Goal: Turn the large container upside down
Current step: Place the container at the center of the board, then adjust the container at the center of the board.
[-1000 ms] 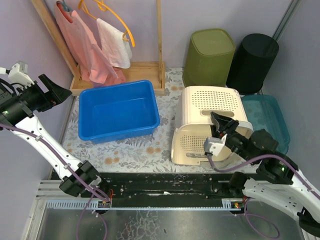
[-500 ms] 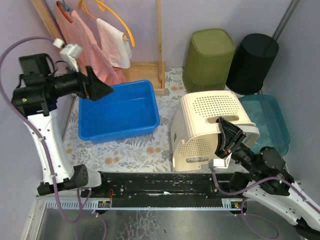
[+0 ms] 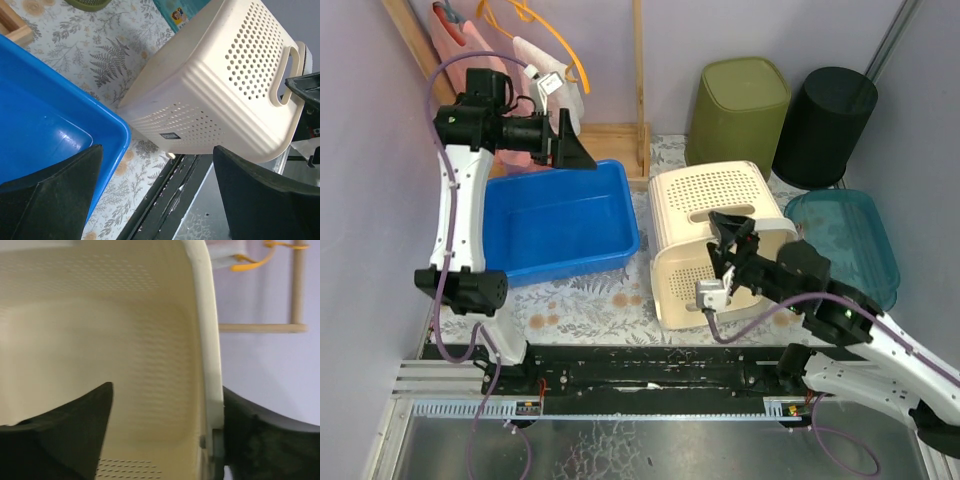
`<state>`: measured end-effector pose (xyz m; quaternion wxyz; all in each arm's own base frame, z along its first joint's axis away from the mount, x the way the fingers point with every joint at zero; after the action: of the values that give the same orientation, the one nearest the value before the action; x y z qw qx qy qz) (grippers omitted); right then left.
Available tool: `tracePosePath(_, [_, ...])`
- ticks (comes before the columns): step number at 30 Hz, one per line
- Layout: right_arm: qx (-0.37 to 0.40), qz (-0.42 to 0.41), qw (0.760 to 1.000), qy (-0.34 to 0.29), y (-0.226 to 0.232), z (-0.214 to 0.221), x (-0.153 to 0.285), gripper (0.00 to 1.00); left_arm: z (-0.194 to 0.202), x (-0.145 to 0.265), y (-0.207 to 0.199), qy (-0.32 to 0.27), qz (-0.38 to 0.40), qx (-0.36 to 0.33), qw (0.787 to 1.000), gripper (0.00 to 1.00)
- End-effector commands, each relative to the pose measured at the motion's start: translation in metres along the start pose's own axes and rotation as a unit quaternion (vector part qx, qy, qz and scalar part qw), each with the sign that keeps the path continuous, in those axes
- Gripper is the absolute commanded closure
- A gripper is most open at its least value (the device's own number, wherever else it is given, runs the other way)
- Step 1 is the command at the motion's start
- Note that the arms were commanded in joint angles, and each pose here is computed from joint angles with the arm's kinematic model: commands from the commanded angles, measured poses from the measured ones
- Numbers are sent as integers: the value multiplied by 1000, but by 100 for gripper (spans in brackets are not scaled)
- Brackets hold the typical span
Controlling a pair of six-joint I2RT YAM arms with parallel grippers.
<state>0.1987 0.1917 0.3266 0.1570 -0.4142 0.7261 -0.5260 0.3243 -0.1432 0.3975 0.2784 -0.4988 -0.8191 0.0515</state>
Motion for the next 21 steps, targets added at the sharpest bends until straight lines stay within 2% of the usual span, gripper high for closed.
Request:
tracePosePath(1, [-116,-268,946,141,116,42,16,8,-7,-11,1,-13,40,-2,999,9])
tracePosePath(2, [-120,-272,944,142,112,39,16,7,-1,-14,-3,-12,59,1,998,9])
tracePosePath(3, [-130,-279,940,147,107,35,15,13,6,-14,-10,-10,75,-5,997,9])
tracePosePath(4, [-148,-275,938,152,94,29,13,25,13,-12,-17,-8,76,-13,997,9])
tracePosePath(5, [-166,-283,929,169,92,27,6,42,19,-10,-19,-11,66,-23,997,9])
tracePosePath(6, [-185,-281,924,182,86,25,2,51,21,-5,-23,-20,42,-39,998,9])
tracePosePath(7, [-194,-285,918,194,84,24,-4,54,22,-2,-21,-31,9,-55,998,8])
tracePosePath(9, [-198,-272,917,215,75,27,-18,68,24,15,-31,-53,-47,-102,992,6])
tracePosePath(13, [-172,-242,922,249,66,40,-40,80,38,30,-33,-36,-104,-119,987,6])
tracePosePath(16, [-169,-227,925,254,67,45,-49,98,54,36,-34,-17,-124,-128,984,8])
tracePosePath(19, [-198,-166,924,283,46,49,-65,100,69,42,-40,-14,-141,-139,980,11])
tracePosePath(21, [-241,-160,912,290,31,41,-71,100,70,49,-41,-22,-166,-149,975,11])
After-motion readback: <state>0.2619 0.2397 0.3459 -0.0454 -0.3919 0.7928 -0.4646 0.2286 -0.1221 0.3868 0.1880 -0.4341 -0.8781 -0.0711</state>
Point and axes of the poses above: each gripper's point midway between its finger pads, its own x axis back along the fingers, its own y axis along the line the jaws close on, z = x × y, the point moved 1 cm from there along x, back along the fingers, and after that the axes turned 15 degrees about -x, right-handed, at the moved point
